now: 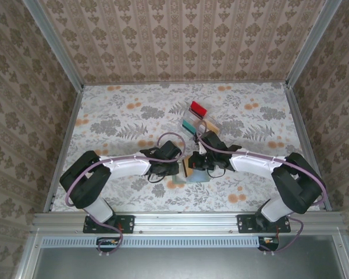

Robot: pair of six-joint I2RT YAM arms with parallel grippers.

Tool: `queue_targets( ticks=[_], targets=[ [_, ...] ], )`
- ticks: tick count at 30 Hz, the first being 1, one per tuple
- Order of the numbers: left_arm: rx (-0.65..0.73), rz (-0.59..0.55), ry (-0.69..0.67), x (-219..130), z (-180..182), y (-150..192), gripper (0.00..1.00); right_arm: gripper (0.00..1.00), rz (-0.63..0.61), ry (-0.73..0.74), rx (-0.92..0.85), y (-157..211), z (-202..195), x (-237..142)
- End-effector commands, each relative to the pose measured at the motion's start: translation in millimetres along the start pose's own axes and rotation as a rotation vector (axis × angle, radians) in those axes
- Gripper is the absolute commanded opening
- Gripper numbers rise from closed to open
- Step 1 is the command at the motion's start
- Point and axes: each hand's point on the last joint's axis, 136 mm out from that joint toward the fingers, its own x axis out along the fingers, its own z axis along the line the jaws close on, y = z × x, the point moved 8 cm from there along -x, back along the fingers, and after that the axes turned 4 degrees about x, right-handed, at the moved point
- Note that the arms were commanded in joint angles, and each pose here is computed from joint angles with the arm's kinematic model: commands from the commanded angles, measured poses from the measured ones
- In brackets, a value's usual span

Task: Put the credit cards into the card holder
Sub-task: Turn over the card slot in the card holder.

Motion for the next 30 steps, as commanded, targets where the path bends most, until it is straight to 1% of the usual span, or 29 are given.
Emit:
queue_targets(
  ticks=[1,5,10,14,17,24,30],
  targets=[
    [-0.011,-0.005,-0.011,3,-2,-1,0.18,0.04,0.001,-0.095,-0.007,-2,20,-13],
    [-0.02,-0.012,-0.019,3,2,0,0.18,0.04,-0.042,-0.044,-0.019,-3,20,-29],
    [-0.025,-0.006,-0.02,5,4,2,0.18,0.05,-0.105,-0.096,-0.078,-6,41,-64],
    [-0.031,-0.009,-0.018,7,4,2,0.18,0.05,-0.175,-0.057,-0.081,-7,39,-80],
    [-0.034,-0.018,-0.008,5,3,1,0.19,0.05,-0.162,-0.004,-0.057,-5,27,-75],
    [-0.031,-0.039,-0.019,-6,5,0,0.24,0.04,-0.084,-0.011,0.023,1,9,-38],
    [-0.039,-0.047,-0.047,-17,13,4,0.28,0.03,-0.039,0.051,0.076,6,-14,-11]
  ],
)
